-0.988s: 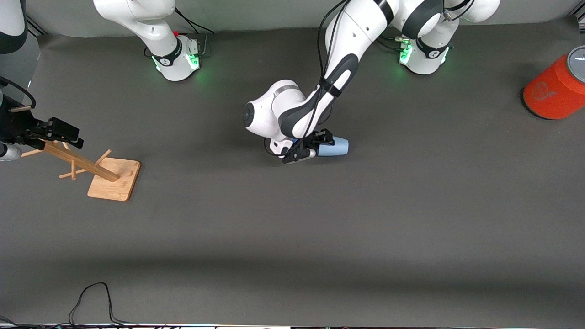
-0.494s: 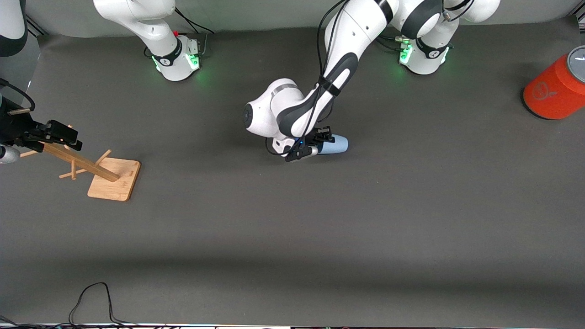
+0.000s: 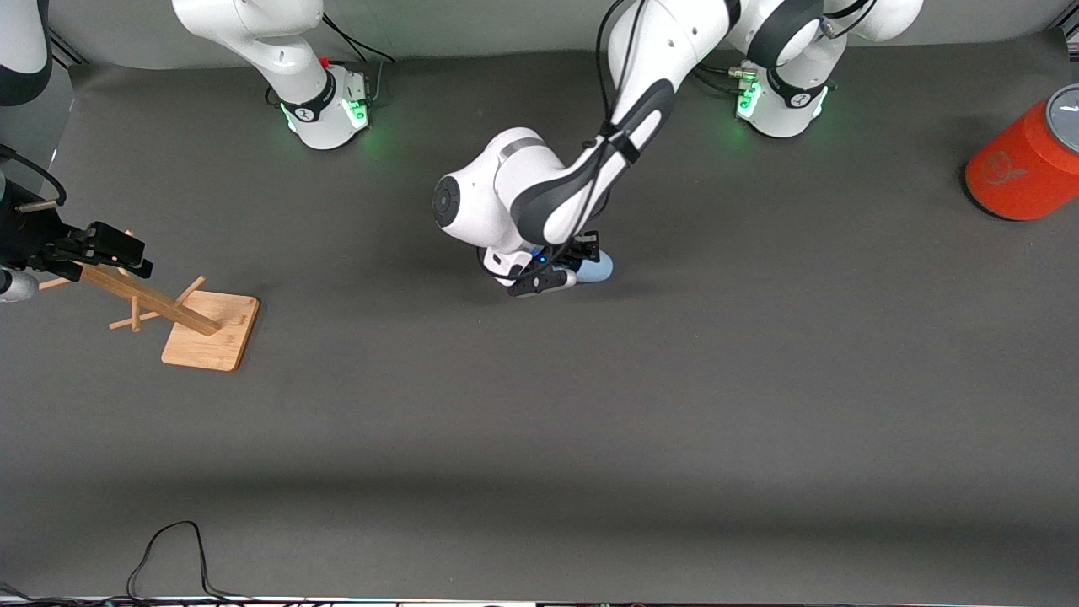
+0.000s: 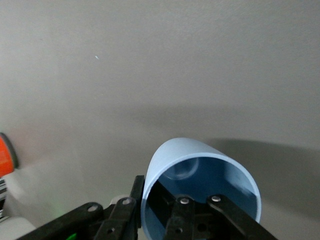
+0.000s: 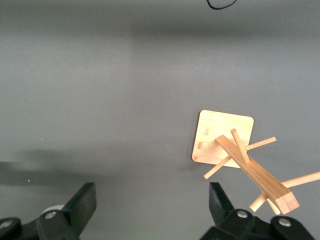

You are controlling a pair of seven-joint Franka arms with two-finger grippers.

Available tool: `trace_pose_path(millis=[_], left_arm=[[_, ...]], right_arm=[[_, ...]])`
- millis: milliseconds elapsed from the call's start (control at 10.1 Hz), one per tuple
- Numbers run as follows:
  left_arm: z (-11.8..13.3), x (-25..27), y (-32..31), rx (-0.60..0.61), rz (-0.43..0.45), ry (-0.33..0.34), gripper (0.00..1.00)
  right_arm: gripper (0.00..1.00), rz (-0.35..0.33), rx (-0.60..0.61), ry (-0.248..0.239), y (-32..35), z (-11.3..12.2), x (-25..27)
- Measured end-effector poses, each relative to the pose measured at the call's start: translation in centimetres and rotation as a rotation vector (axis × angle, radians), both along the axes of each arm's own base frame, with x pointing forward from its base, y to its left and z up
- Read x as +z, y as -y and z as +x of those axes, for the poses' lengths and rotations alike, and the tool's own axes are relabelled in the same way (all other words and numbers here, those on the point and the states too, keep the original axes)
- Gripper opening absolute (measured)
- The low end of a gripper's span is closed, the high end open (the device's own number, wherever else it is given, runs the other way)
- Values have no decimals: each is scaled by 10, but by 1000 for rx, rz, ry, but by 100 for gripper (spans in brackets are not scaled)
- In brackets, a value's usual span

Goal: Rotate and upright cup with both arms
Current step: 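Rotate the cup upright with the left gripper and set it down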

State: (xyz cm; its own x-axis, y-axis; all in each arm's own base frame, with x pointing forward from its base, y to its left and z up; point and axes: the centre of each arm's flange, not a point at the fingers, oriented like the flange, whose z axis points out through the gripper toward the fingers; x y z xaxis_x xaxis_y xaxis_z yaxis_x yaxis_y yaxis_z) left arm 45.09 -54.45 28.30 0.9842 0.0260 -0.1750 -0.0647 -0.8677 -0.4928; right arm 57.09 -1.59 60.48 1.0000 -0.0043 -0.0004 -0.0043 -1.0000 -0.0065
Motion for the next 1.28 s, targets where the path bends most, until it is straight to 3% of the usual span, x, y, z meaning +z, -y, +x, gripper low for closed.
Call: trace_pose_path(millis=[297,494,692,890,1087,1285], left_arm=[[50,41,-3,104,-356,-13,9],[73,54,-21,131,-486,-10,9],[51,52,-34,130,-556,56,9],[19,48,-68,150,-538,61,9],[6,21,-93,190,-527,78,9],[-9,-10,-96,270,-550,139,9]], right_arm=[[100,0,4,2,-2,0,0],[100,0,5,7,-3,2,-1],[100,0,6,10,-3,2,-1],[100,0,7,10,-4,2,-1],[100,0,7,9,-4,3,-2],[100,0,7,6,-4,4,-4]])
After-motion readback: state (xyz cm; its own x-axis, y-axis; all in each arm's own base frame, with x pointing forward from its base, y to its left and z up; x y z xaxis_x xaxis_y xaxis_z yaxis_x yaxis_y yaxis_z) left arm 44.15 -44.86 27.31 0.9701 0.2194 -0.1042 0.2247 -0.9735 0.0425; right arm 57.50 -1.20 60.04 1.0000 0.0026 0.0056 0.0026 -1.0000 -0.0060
